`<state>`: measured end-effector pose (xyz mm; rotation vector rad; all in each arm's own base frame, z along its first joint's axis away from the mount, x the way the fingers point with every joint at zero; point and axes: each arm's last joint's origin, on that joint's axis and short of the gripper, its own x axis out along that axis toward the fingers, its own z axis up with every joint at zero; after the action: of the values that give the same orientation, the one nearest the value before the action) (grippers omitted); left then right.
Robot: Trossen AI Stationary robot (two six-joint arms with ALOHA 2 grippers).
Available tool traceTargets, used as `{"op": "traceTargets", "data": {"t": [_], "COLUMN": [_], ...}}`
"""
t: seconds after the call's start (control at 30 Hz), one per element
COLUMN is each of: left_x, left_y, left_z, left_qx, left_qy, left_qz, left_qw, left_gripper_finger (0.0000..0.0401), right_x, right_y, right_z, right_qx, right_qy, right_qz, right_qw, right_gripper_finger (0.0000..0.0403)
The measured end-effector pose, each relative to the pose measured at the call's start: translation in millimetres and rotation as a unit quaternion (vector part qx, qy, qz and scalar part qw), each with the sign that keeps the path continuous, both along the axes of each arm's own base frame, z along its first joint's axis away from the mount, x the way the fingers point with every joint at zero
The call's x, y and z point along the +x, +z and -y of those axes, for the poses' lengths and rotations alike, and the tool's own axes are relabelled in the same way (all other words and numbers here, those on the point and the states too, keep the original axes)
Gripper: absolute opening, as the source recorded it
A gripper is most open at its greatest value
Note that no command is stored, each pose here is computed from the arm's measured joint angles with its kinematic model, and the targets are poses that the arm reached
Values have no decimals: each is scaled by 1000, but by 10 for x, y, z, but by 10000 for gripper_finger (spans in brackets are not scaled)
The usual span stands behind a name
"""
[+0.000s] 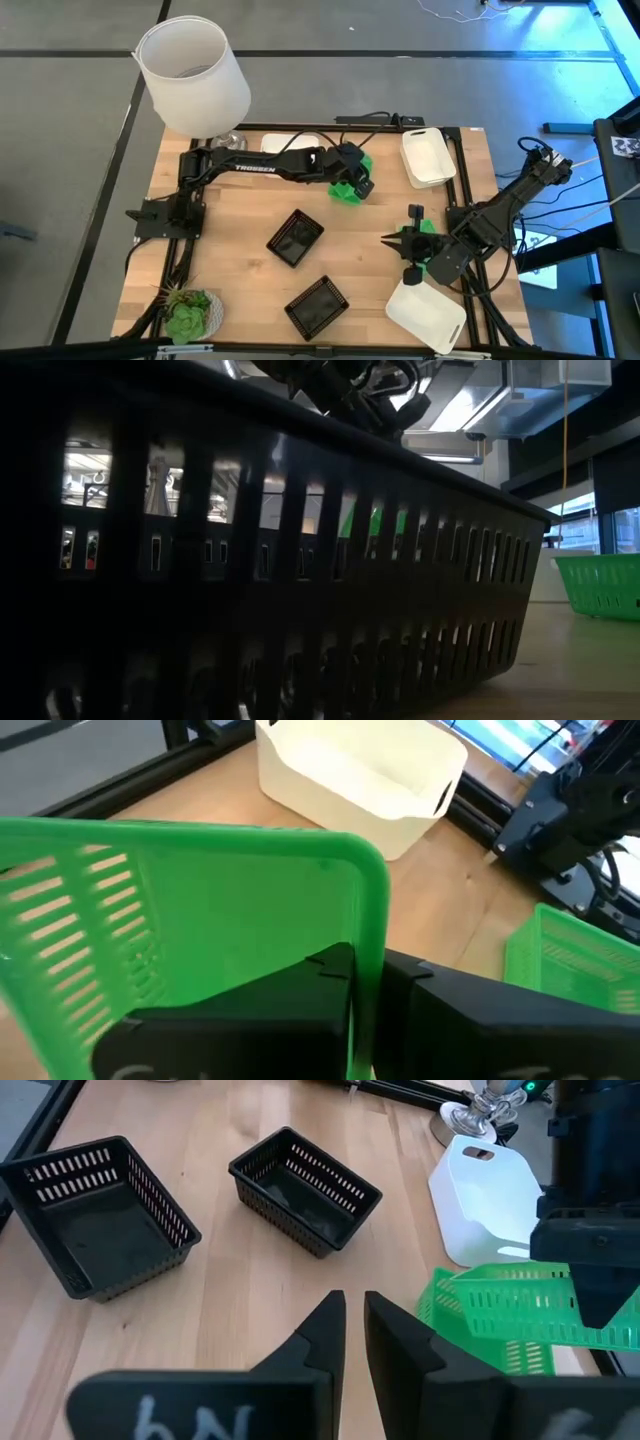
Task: Stack baskets by color
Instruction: Stack the bottom left green bin on the top green bin, then stack the bottom green bin on the stacked green bins
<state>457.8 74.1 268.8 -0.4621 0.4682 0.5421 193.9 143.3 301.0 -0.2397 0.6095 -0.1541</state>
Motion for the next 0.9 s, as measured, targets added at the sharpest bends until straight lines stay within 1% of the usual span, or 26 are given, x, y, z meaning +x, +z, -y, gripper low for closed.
{"op": "traceTargets", "data": {"t": [0.13, 0.27, 0.43, 0.53, 0.63, 0.77, 0.83, 0.9], "left_x": [-3, -33, -36, -39, -92, -223, -301, -407], "left_y": [-6, -45, -49, -38, 102, 433, 605, 768], "left_z": [0, -2, -2, 0, 24, 173, 318, 477], "left_qx": [-17, -17, -15, -16, 0, 35, 53, 70], "left_qy": [-5, 3, 2, -2, -23, -73, -105, -136], "left_qz": [2, -24, -28, -26, -19, 3, 16, 20], "left_qw": [1000, 1000, 1000, 1000, 1000, 997, 993, 988], "left_gripper_finger": [35, 57, 59, 57, 58, 60, 58, 56], "right_x": [-5, -18, -34, -49, -66, -87, -107, -132], "right_y": [-5, -20, -38, -53, -69, -94, -118, -146], "right_z": [4, 16, 31, 44, 59, 71, 86, 99], "right_qx": [1, 3, 2, -8, -14, 4, 21, 61], "right_qy": [-2, -10, -18, -17, -20, -23, -25, -38], "right_qz": [-3, -9, -18, -29, -40, -60, -82, -110], "right_qw": [1000, 1000, 1000, 999, 999, 998, 996, 991], "right_gripper_finger": [43, 43, 43, 43, 43, 43, 43, 43]}}
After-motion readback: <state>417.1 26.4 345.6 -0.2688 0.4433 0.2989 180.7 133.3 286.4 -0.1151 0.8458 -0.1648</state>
